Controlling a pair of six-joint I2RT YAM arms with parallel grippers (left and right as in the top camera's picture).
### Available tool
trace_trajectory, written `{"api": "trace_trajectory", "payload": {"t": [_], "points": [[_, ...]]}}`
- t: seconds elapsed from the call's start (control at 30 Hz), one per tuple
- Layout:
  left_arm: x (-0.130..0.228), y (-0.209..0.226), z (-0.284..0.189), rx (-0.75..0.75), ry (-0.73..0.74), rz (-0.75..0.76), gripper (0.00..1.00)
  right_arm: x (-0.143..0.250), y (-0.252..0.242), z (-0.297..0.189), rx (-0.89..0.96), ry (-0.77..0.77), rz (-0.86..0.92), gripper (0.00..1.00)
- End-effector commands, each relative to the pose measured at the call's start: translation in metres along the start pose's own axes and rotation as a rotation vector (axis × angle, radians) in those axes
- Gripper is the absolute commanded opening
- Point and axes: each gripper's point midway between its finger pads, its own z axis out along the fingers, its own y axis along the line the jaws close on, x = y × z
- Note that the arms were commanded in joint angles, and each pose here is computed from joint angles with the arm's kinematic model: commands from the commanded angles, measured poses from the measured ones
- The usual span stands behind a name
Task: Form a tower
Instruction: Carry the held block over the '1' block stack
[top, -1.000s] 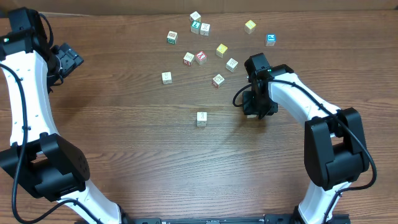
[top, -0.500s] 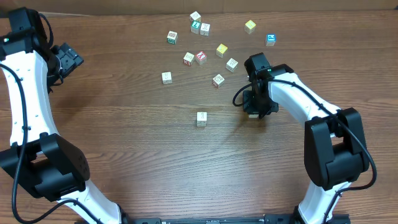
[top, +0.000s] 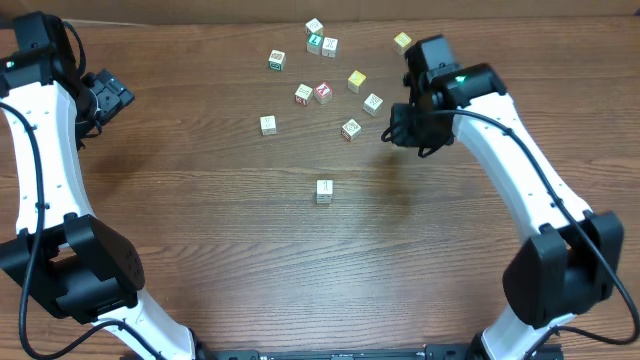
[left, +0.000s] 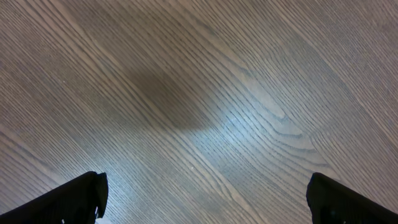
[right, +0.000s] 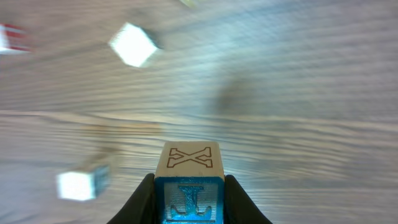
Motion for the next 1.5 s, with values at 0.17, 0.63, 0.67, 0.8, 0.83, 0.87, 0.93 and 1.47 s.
{"api": "trace_trajectory", "payload": {"t": [0.17, 0.63, 0.67, 0.8, 0.83, 0.87, 0.93, 1.47], "points": [[0.000, -0.001, -0.001, -0.001, -0.006, 0.008, 1.00, 0.005, 0.044, -0.020, -0.220, 0.022, -0.019, 0.09], [0.000, -0.001, -0.001, -0.001, -0.006, 0.008, 1.00, 0.030, 0.085, -0.012, -0.102, 0.006, -0.009, 0.13], [0.000, -0.001, -0.001, -0.001, -0.006, 0.008, 1.00, 0.033, 0.089, -0.011, -0.092, 0.003, -0.022, 0.13], [0.000, -0.001, -0.001, -0.001, -0.006, 0.008, 1.00, 0.042, 0.103, -0.008, -0.070, -0.014, -0.068, 0.13], [0.000, -0.001, -0.001, -0.001, -0.006, 0.008, 1.00, 0.043, 0.105, -0.007, -0.055, -0.020, -0.067, 0.13], [0.000, -0.001, -0.001, -0.001, -0.006, 0.008, 0.99, 0.045, 0.108, -0.006, -0.045, -0.026, -0.074, 0.13], [0.000, -0.001, -0.001, -0.001, -0.006, 0.008, 1.00, 0.048, 0.113, -0.003, -0.033, -0.029, -0.089, 0.13], [0.000, -0.001, -0.001, -0.001, -0.006, 0.008, 1.00, 0.071, 0.125, 0.021, -0.013, 0.007, -0.106, 0.13]]}}
